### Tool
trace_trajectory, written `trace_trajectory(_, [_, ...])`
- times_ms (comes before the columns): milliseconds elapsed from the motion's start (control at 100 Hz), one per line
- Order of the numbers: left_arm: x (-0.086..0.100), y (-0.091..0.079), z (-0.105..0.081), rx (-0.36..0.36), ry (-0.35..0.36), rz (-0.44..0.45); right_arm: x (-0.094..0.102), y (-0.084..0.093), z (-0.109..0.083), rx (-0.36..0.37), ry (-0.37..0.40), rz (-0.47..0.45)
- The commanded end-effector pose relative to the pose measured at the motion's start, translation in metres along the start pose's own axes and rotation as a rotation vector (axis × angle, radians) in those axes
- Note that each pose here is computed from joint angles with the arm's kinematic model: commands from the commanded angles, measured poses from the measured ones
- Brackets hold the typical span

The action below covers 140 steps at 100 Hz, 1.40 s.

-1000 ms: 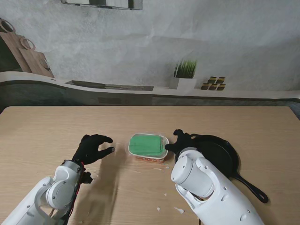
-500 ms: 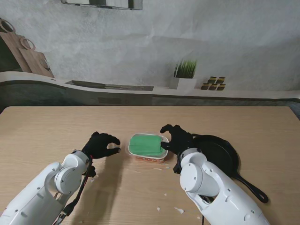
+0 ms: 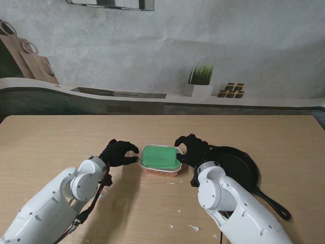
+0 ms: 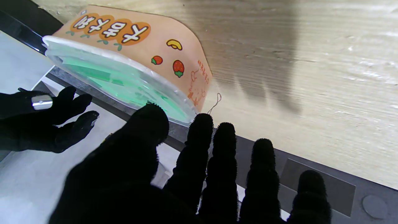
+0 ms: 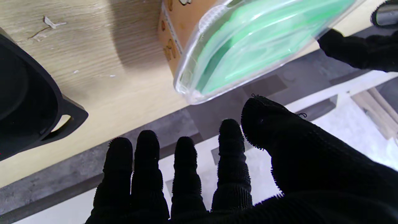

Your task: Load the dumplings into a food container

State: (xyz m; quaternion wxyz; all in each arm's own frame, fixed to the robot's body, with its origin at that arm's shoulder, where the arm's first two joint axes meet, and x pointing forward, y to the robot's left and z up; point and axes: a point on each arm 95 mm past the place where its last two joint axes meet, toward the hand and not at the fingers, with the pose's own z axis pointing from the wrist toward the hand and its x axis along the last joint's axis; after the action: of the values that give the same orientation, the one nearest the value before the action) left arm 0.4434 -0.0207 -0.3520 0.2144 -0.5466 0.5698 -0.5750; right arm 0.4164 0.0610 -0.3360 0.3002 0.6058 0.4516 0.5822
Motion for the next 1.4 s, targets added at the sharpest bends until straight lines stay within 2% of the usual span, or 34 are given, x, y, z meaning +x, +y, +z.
trace_trajectory(0, [0.005,-0.001,0.004,-0.013,0.006,-0.014,0.001,-0.003,0.002,0.022,-0.003,0.018])
trace_trajectory(220, [0.008,0.001,0.01,-0.016,0.019,-0.004,-0.005,-0.01,0.011,0.026,-0.014,-0.038])
trace_trajectory(540, [0.003,0.003,0.01,0.057,0.022,0.032,-0.011,-0.021,0.012,0.03,-0.01,-0.104])
trace_trajectory(990, [0.005,0.01,0.017,0.027,0.031,0.119,-0.015,-0.03,0.013,0.058,-0.036,-0.131])
trace_trajectory(1190, [0.007,0.014,0.021,0.021,0.008,0.071,-0.015,-0.032,0.012,0.067,-0.039,-0.128])
trace_trajectory(1390, [0.004,0.018,0.021,-0.007,0.002,0.111,-0.015,-0.033,0.011,0.077,-0.043,-0.14])
